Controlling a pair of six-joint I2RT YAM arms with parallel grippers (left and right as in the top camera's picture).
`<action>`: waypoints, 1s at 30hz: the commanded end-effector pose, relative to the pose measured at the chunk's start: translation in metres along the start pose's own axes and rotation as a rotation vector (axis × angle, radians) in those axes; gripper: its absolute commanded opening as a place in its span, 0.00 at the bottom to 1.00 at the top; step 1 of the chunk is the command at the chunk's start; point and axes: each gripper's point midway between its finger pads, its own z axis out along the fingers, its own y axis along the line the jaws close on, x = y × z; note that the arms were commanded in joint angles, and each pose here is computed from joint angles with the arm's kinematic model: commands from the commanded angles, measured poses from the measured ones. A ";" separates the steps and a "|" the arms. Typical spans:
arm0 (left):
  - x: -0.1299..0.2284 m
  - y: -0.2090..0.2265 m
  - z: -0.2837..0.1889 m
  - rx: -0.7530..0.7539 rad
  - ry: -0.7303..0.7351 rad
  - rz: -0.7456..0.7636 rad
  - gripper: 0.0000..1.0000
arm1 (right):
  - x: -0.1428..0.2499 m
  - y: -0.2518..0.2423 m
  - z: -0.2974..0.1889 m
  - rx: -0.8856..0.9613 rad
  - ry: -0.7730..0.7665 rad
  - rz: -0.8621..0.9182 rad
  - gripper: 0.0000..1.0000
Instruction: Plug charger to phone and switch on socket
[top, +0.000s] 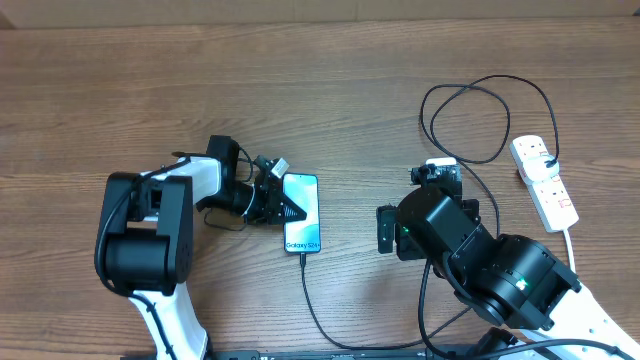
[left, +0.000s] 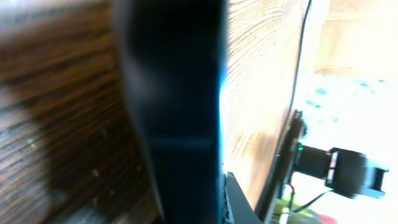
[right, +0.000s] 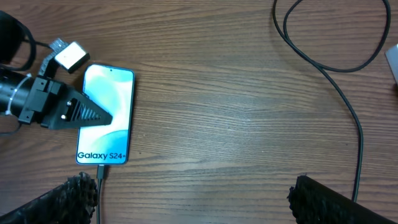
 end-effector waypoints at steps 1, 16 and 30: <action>0.009 0.031 0.006 -0.089 0.037 -0.011 0.05 | -0.003 0.000 -0.002 -0.006 -0.010 0.015 1.00; 0.018 0.077 -0.005 -0.342 0.057 -0.156 0.17 | -0.010 0.005 -0.002 -0.025 -0.037 0.027 1.00; 0.021 0.107 -0.020 -0.538 0.064 -0.189 0.31 | -0.006 0.004 0.001 -0.018 -0.027 0.022 1.00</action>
